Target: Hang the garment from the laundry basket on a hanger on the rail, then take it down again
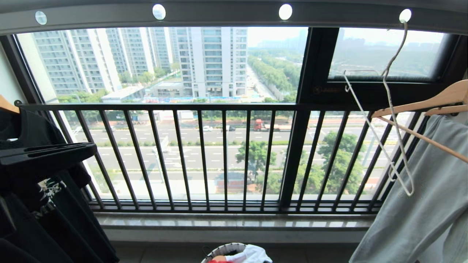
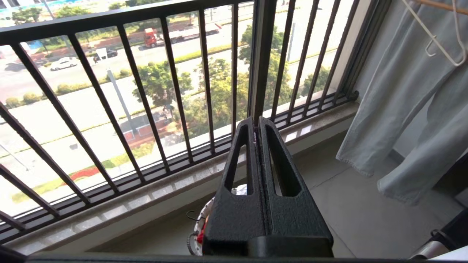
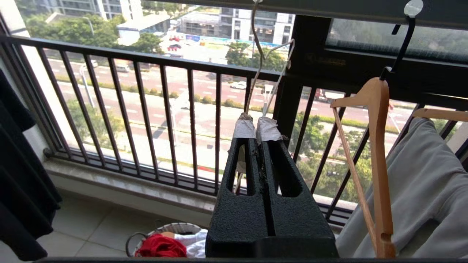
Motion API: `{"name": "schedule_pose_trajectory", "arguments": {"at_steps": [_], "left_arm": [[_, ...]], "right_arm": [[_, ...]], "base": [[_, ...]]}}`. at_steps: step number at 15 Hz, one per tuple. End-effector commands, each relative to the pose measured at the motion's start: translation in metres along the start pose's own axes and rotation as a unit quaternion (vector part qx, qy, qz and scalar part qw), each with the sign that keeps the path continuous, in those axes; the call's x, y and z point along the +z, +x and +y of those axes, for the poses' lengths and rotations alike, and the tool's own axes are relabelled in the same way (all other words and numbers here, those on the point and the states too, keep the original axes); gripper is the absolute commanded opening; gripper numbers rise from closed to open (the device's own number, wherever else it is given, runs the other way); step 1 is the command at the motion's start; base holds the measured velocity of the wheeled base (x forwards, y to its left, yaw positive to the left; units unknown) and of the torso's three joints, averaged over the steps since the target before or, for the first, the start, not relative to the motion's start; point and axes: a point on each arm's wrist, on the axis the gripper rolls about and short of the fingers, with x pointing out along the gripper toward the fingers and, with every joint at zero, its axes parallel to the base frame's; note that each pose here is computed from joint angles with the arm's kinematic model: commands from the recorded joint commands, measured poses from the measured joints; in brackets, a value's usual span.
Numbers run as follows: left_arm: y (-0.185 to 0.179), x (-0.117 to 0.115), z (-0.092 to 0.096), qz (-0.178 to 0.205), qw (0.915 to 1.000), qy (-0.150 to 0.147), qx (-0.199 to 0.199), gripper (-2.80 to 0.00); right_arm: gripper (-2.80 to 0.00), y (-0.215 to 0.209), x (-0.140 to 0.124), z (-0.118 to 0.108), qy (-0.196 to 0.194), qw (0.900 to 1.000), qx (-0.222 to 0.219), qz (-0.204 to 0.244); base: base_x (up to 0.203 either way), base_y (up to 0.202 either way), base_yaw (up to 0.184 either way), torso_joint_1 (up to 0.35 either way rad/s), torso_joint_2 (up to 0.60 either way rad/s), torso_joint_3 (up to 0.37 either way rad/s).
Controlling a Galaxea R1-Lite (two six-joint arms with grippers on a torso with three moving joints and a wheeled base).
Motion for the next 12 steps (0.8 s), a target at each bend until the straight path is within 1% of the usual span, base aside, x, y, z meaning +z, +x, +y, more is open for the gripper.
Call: {"name": "schedule_pose_trajectory", "arguments": {"at_steps": [1,2,3,4,6,7,8,10,12], "left_arm": [[-0.051,-0.011,0.003,-0.064,0.9955,0.000,0.070,-2.80],[-0.060,-0.016,0.005,-0.077,0.9895,-0.001,0.122,-2.80],[-0.071,-0.021,0.005,-0.090,0.9803,-0.002,0.176,-2.80],[-0.084,-0.028,0.000,-0.111,0.9711,0.000,0.212,-2.80],[-0.105,-0.049,-0.010,-0.140,0.9562,0.006,0.257,-2.80],[-0.112,-0.059,-0.015,-0.153,0.9505,0.009,0.270,-2.80],[-0.118,-0.070,-0.019,-0.162,0.9467,0.011,0.278,-2.80],[-0.121,-0.101,-0.021,-0.157,0.9448,0.012,0.287,-2.80],[-0.120,-0.136,-0.022,-0.149,0.9439,0.018,0.294,-2.80]], "right_arm": [[-2.80,-0.061,-0.015,0.002,0.007,0.997,-0.007,-0.070],[-2.80,-0.075,-0.021,0.003,0.009,0.996,-0.019,-0.085],[-2.80,-0.086,-0.025,0.004,0.011,0.994,-0.035,-0.099],[-2.80,-0.093,-0.028,0.008,0.009,0.992,-0.057,-0.110],[-2.80,-0.110,-0.035,0.022,0.000,0.986,-0.098,-0.133],[-2.80,-0.117,-0.041,0.029,-0.005,0.984,-0.116,-0.133],[-2.80,-0.124,-0.052,0.034,-0.006,0.985,-0.119,-0.123],[-2.80,-0.131,-0.078,0.036,-0.006,0.989,-0.108,-0.104],[-2.80,-0.126,-0.111,0.035,-0.008,0.993,-0.093,-0.070]], "base": [[0.000,0.000,0.000,0.000,0.00,0.000],[0.000,0.000,0.000,0.000,0.00,0.000],[0.000,0.000,0.000,0.000,0.00,0.000],[0.000,0.000,0.000,0.000,0.00,0.000],[0.000,0.000,0.000,0.000,0.00,0.000],[0.000,0.000,0.000,0.000,0.00,0.000],[0.000,0.000,0.000,0.000,0.00,0.000],[0.000,0.000,0.000,0.000,0.00,0.000],[0.000,0.000,0.000,0.000,0.00,0.000]]}}
